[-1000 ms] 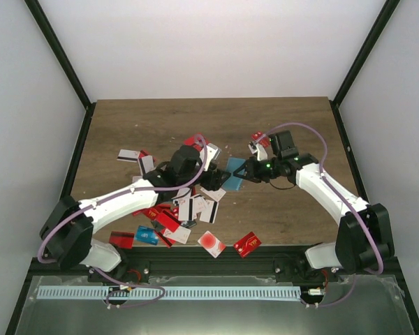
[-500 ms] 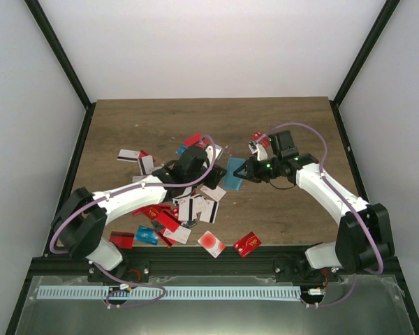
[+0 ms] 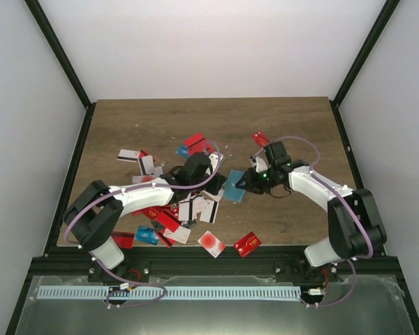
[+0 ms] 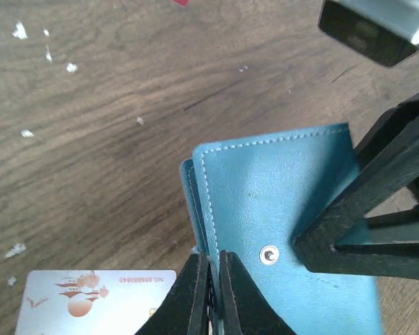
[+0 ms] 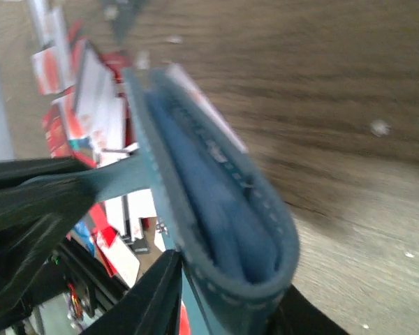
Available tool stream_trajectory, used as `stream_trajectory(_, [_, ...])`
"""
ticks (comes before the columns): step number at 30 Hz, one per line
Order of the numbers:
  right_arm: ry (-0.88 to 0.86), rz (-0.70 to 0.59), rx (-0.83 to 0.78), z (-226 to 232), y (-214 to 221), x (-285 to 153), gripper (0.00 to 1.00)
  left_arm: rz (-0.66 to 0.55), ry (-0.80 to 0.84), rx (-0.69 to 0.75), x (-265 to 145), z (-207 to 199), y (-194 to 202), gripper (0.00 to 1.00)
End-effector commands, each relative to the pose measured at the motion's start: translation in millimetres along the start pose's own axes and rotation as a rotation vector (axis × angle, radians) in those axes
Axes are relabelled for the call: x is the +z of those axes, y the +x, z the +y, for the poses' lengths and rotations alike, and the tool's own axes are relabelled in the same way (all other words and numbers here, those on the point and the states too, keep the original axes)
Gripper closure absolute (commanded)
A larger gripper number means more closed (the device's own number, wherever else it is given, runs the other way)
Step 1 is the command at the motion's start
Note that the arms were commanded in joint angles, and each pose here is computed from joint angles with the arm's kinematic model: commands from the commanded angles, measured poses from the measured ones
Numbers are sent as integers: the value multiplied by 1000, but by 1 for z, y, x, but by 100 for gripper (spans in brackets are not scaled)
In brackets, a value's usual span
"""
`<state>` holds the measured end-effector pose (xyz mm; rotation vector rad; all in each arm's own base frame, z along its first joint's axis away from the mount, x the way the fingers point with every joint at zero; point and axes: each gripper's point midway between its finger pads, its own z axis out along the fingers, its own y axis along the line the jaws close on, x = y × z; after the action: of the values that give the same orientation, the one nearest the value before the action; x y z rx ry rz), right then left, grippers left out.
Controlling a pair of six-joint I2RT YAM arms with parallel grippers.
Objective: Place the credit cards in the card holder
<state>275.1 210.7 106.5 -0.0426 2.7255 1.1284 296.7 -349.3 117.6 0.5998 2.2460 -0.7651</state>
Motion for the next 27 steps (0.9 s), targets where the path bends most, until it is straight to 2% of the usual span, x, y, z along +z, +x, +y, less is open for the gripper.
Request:
stream_trajectory(1, [123,-8,80,-38,4,11,68,-24,104,-39,8,-16,-2,96])
stream_trajectory(3, [160,-5,108,-51,7,15,61,-9,131,-52,14,-18,3,96])
stream_trajectory(7, [242,-14,143,-71,10,17,42,27,165,-82,24,-21,15,96])
stream_trajectory(14, [221,-31,110,-57,8,5,16,10,202,-99,14,-30,9,96])
stream_trajectory(20, [121,-15,77,-29,13,0,9,-16,241,-105,2,-41,-4,96])
stream_trajectory(27, [173,-42,101,-39,13,-3,11,-38,268,-86,-9,-55,-18,96])
